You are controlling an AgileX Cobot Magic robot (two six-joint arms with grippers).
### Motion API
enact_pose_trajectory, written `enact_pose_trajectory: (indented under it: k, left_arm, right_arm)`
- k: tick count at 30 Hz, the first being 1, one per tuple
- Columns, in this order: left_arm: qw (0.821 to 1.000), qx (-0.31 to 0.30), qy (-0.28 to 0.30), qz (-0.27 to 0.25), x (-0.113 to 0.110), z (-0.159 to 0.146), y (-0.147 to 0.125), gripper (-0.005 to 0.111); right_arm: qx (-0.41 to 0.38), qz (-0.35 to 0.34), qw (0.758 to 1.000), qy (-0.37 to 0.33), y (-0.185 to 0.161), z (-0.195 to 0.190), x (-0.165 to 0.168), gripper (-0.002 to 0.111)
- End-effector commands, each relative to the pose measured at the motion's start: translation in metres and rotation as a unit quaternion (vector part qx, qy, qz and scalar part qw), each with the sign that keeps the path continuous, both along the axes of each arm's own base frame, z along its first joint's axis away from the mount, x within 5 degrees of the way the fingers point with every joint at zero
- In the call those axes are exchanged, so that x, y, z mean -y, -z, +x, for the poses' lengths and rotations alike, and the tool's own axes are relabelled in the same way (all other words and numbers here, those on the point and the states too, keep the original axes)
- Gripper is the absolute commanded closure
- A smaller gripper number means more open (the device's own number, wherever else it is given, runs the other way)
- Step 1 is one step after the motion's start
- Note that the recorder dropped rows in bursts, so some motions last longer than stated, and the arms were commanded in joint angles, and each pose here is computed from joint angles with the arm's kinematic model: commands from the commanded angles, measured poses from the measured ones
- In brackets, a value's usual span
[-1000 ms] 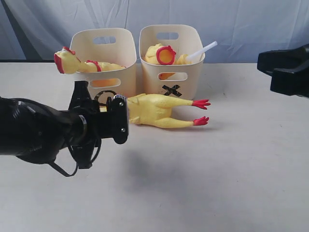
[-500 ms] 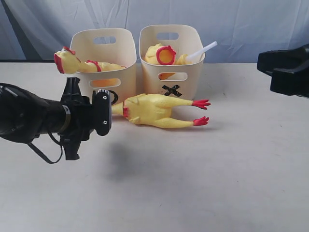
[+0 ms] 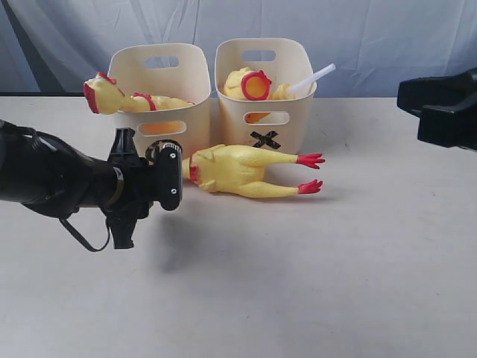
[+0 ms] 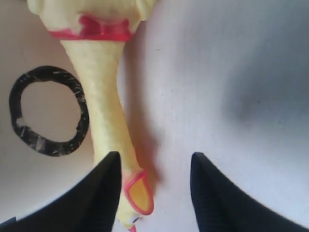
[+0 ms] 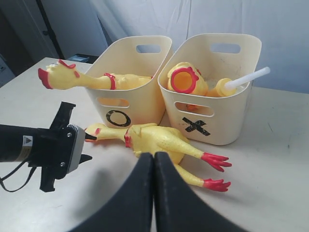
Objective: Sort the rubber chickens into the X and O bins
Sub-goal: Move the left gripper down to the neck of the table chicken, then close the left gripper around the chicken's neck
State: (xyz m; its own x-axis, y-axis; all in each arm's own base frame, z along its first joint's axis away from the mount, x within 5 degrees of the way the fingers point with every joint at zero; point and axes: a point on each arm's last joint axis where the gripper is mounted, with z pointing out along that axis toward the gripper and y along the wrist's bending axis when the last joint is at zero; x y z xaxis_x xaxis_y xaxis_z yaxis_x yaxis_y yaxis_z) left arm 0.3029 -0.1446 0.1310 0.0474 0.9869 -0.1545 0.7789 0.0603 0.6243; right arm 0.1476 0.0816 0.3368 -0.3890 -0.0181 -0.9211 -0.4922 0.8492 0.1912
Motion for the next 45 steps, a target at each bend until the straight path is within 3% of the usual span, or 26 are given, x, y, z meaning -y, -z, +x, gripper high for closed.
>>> enact_pose_trajectory:
  k: [1,17,29,45]
  left_arm:
    - [1.0,0.004,-0.021,-0.013,0.001,0.006,-0.002,0.063]
    - [0.998,0.012,-0.056,-0.032,0.012,0.028,0.005,0.063]
    - [0.998,-0.008,-0.06,-0.013,0.013,0.033,0.029,0.063]
    - [0.998,0.02,-0.064,-0.009,0.021,0.041,0.02,0.063]
  right_arm:
    - [0.003,-0.001,1.0,0.002,0.0,0.0,0.001,0.109]
    - [0.003,0.0,1.0,0.003,0.0,0.0,0.001,0.109]
    - [0.003,0.0,1.0,0.003,0.0,0.0,0.001,0.109]
    - [0.003,0.0,1.0,0.002,0.0,0.0,0.001,0.109]
